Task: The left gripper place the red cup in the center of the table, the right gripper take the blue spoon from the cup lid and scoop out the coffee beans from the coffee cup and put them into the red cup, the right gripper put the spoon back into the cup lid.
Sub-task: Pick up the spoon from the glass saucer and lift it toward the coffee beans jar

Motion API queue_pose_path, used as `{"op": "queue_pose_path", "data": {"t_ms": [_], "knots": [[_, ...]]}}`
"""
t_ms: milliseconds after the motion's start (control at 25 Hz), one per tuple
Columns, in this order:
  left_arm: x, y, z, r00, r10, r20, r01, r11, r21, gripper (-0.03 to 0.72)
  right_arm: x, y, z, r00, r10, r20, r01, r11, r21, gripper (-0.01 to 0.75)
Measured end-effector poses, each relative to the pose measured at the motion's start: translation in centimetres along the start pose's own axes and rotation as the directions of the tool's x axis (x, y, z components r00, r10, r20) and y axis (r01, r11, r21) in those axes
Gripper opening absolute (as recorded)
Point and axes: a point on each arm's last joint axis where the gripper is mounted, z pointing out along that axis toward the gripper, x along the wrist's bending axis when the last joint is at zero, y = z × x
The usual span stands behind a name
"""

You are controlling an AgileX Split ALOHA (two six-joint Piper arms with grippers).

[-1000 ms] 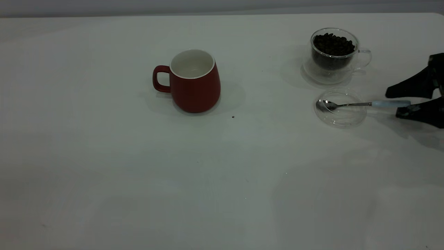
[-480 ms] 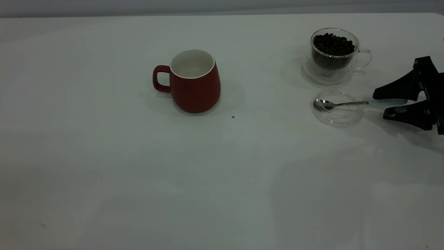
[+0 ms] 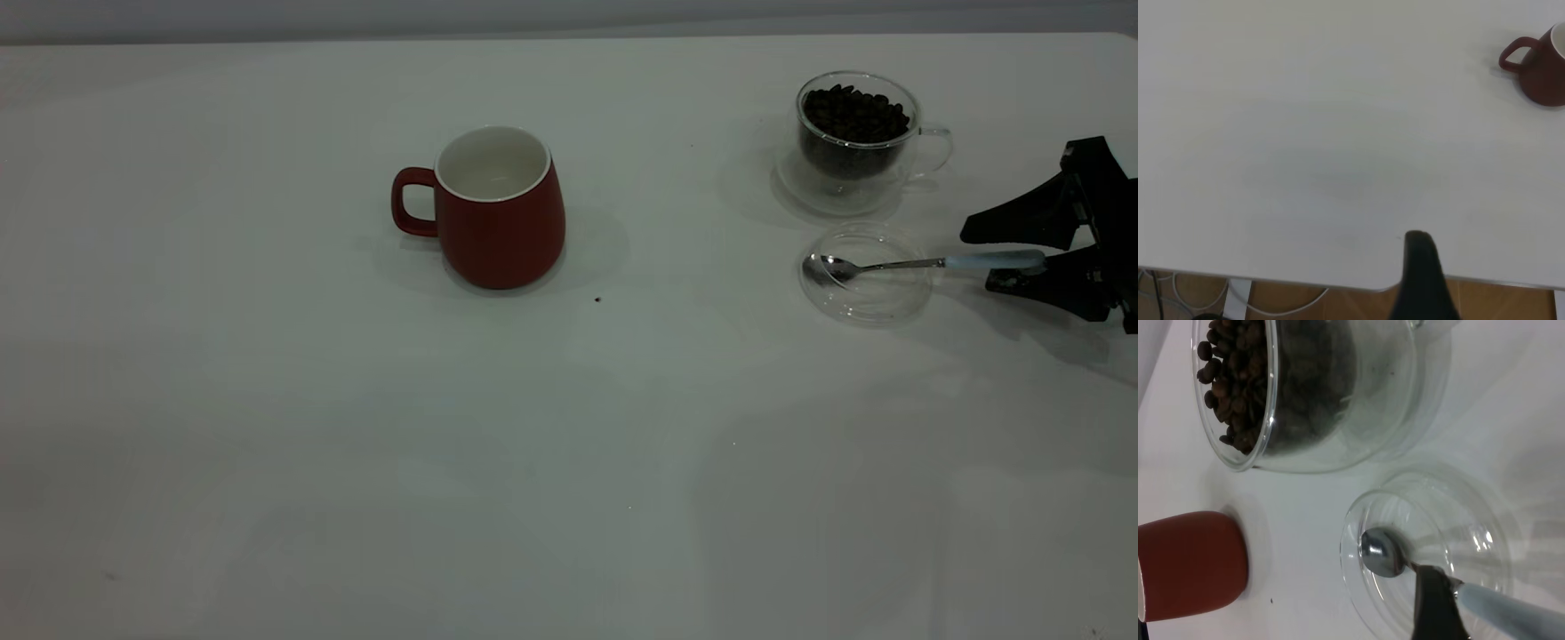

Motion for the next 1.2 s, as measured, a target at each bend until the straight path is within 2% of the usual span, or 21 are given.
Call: {"op": "queue_pose_path", "data": {"t_ms": [160,320,640,880,1040,1200], "knots": [[0.00,0.00,0.00,1.000,-0.001,0.000,0.001,1.000,0.000,0.587,0.00,-0.04,0.00,1.000,-0.006,0.000,0.006,1.000,0.004,0.479],[0.00,0.00,0.00,1.000,-0.001,0.000,0.001,1.000,0.000,0.587,0.00,-0.06,0.00,1.000,-0.007,0.000,0.007,1.000,0.006,0.421],[0.00,0.00,0.00,1.000,-0.002,0.000,0.002,1.000,0.000,0.587,0.06,-0.25,0.00,1.000,-0.024,-0.007,0.025,0.999,0.027,0.216],[0.00,0.00,0.00,1.000,-0.002,0.000,0.002,1.000,0.000,0.587,0.25,-0.31,0.00,0.999,-0.035,-0.029,0.036,0.999,0.033,0.181],[0.00,0.00,0.00,1.000,-0.002,0.000,0.002,1.000,0.000,0.587,0.64,-0.46,-0.04,0.996,-0.051,-0.069,0.054,0.997,0.050,0.110],[0.00,0.00,0.00,1.000,-0.002,0.000,0.002,1.000,0.000,0.587,0.77,-0.53,-0.08,0.995,-0.060,-0.080,0.065,0.996,0.059,0.104]]}}
